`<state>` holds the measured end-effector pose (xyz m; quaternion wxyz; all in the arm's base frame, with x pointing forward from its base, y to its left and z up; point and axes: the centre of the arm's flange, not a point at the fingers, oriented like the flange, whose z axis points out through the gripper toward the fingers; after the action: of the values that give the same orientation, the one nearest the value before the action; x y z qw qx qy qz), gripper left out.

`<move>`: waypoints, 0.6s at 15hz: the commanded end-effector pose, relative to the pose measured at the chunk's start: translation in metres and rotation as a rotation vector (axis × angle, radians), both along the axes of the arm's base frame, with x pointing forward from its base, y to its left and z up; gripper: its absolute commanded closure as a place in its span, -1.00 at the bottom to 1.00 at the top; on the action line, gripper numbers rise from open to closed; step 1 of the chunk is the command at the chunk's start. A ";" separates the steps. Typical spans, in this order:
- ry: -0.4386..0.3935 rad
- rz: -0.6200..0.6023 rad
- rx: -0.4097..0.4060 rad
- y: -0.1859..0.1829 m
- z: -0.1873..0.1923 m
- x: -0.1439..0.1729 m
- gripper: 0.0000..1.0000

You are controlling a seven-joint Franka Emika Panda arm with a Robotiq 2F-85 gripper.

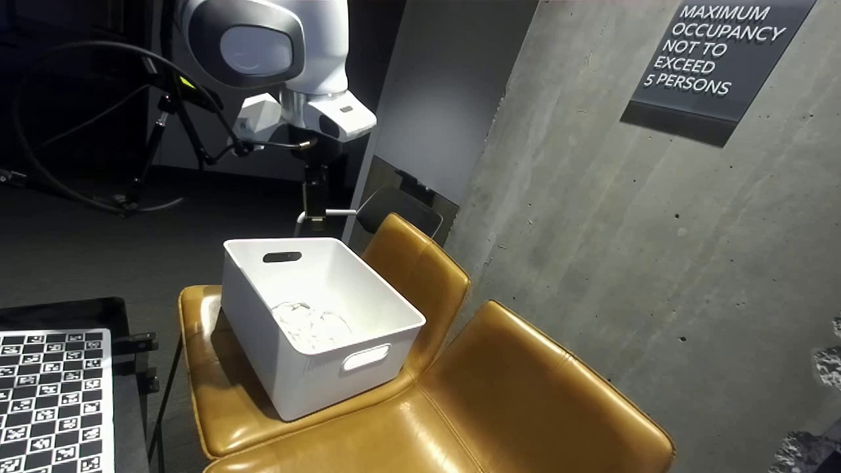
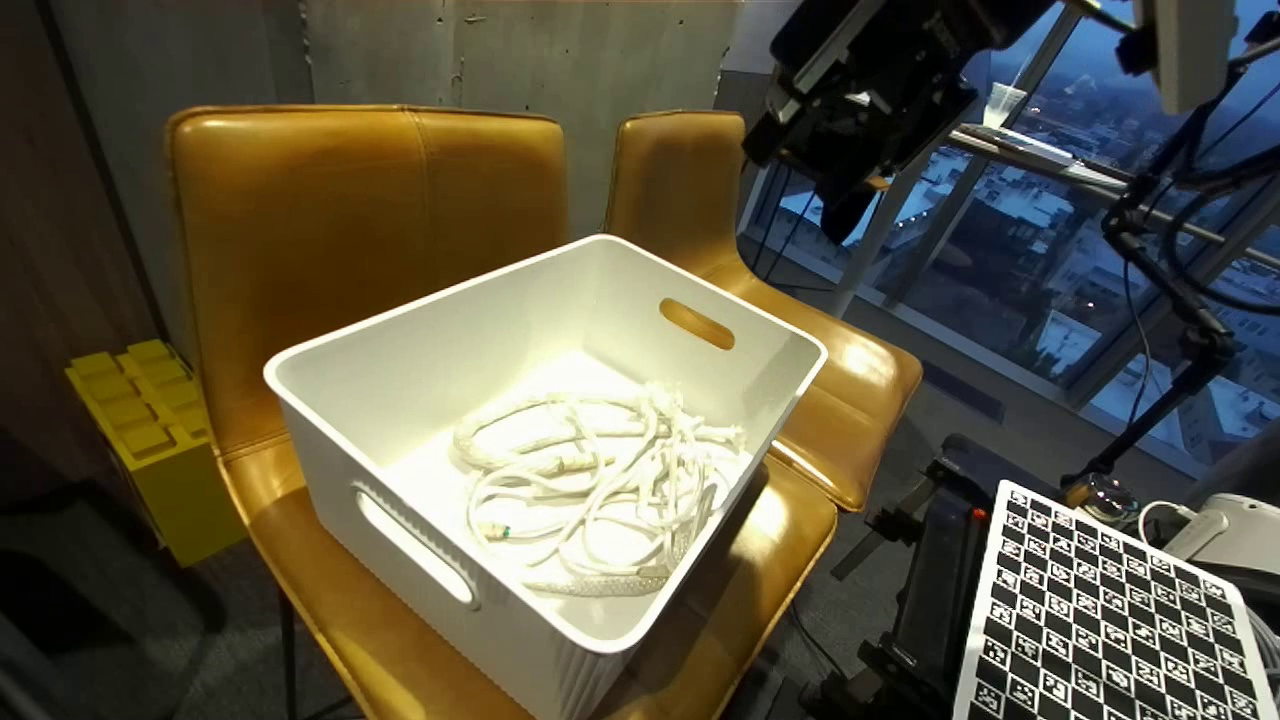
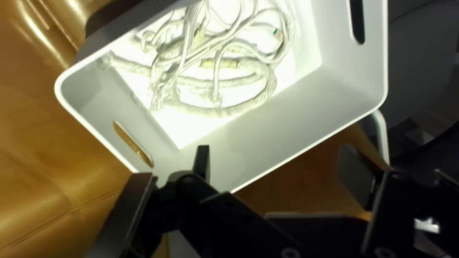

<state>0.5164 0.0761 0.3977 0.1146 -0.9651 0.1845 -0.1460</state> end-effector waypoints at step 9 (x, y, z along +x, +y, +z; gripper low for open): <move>0.311 -0.090 -0.053 -0.060 0.027 -0.047 -1.00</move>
<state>0.4820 0.0221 0.4079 0.0674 -0.9698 0.2337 -0.0181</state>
